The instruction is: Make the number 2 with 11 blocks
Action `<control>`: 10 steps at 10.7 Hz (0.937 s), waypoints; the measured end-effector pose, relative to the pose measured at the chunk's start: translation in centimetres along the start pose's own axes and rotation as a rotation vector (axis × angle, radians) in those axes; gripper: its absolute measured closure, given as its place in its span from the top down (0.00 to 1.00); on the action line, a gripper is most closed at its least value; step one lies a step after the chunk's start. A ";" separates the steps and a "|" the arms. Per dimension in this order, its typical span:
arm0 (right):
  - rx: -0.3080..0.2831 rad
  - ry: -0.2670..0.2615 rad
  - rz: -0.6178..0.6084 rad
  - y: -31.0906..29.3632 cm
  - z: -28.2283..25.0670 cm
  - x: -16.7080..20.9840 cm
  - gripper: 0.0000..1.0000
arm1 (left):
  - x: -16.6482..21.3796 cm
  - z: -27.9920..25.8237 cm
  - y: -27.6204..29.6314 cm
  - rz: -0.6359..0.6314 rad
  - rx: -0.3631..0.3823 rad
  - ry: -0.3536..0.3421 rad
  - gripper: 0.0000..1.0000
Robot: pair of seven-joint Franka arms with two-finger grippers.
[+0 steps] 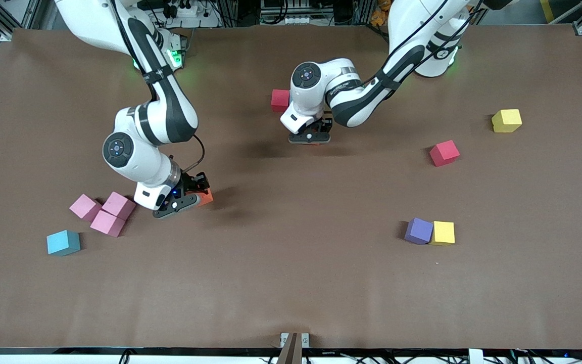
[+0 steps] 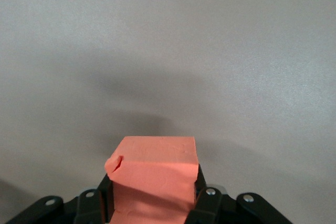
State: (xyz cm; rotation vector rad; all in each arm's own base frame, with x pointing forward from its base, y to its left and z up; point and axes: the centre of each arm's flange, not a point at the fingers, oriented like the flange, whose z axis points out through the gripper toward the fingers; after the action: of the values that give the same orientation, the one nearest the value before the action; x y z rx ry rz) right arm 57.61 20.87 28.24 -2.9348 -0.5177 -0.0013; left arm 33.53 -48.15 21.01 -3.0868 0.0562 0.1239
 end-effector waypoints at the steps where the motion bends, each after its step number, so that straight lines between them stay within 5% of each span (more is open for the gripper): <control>1: 0.000 -0.001 0.001 0.0 0.0 -0.1 0.58 | 0.0 0.0 0.0 0.001 0.001 -0.001 0.57; 5: 0.001 -0.001 0.001 0.0 0.0 -0.1 0.58 | -0.2 0.3 -0.1 0.003 0.006 -0.004 0.57; 8: 0.001 -0.001 0.001 0.0 0.0 -0.1 0.58 | -0.3 0.4 -0.2 -0.005 0.010 0.004 0.94; 10: 0.001 -0.001 0.001 0.0 0.0 -0.1 0.58 | -0.2 0.3 -0.2 -0.013 0.005 0.007 1.00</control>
State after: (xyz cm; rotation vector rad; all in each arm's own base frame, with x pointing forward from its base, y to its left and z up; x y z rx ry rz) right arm 57.50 20.83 28.25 -2.9346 -0.5160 0.0006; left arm 33.30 -47.97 20.73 -3.0821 0.0367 0.1124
